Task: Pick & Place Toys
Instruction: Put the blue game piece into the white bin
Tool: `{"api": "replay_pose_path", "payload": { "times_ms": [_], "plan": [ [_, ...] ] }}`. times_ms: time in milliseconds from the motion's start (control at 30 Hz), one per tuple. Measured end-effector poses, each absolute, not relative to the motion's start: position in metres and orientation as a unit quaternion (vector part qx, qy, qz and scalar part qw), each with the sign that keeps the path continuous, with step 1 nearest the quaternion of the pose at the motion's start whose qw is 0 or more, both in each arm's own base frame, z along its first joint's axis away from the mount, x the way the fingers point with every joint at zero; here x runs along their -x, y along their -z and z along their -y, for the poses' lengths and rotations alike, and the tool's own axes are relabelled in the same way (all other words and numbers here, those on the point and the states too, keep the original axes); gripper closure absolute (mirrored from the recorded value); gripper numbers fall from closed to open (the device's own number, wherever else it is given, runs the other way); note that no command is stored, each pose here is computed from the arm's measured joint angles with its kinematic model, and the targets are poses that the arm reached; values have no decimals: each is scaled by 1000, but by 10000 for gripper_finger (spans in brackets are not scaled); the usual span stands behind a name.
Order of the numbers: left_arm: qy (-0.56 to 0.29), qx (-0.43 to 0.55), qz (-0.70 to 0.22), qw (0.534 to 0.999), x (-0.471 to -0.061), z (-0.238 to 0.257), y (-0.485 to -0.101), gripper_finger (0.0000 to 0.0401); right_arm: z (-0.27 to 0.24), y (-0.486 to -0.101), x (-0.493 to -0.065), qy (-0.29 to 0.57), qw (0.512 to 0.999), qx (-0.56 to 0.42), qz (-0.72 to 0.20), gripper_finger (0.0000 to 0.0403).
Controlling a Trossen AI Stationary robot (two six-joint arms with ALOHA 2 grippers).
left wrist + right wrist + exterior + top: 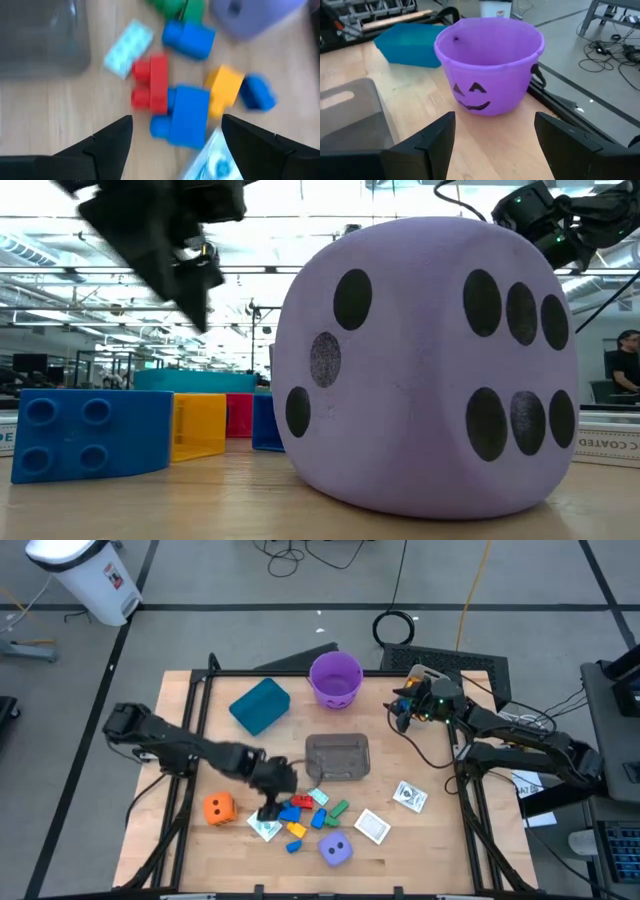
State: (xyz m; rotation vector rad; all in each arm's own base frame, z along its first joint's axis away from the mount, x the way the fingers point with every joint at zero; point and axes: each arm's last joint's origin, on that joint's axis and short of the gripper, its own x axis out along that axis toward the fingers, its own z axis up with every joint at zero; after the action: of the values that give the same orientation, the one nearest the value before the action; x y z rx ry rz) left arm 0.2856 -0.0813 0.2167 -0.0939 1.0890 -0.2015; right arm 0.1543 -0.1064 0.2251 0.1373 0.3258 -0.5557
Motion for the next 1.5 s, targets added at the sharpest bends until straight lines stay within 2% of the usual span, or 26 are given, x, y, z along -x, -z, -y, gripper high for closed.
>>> {"api": "replay_pose_path", "payload": {
  "times_ms": [233,433,933,1500],
  "plan": [
    [77,-13,-532,843,-284,115,-196,110,107,-225,-154,276,945,-83,-153,156],
    [77,-28,-547,833,-288,125,-179,118,105,-225,-155,274,944,-100,-151,156],
    [59,-19,-569,820,-296,122,-158,88,93,-225,-163,236,956,-80,-156,156],
    [57,-33,-553,831,-300,122,-157,145,93,-225,-163,236,956,-81,-156,156]
  ]
}}
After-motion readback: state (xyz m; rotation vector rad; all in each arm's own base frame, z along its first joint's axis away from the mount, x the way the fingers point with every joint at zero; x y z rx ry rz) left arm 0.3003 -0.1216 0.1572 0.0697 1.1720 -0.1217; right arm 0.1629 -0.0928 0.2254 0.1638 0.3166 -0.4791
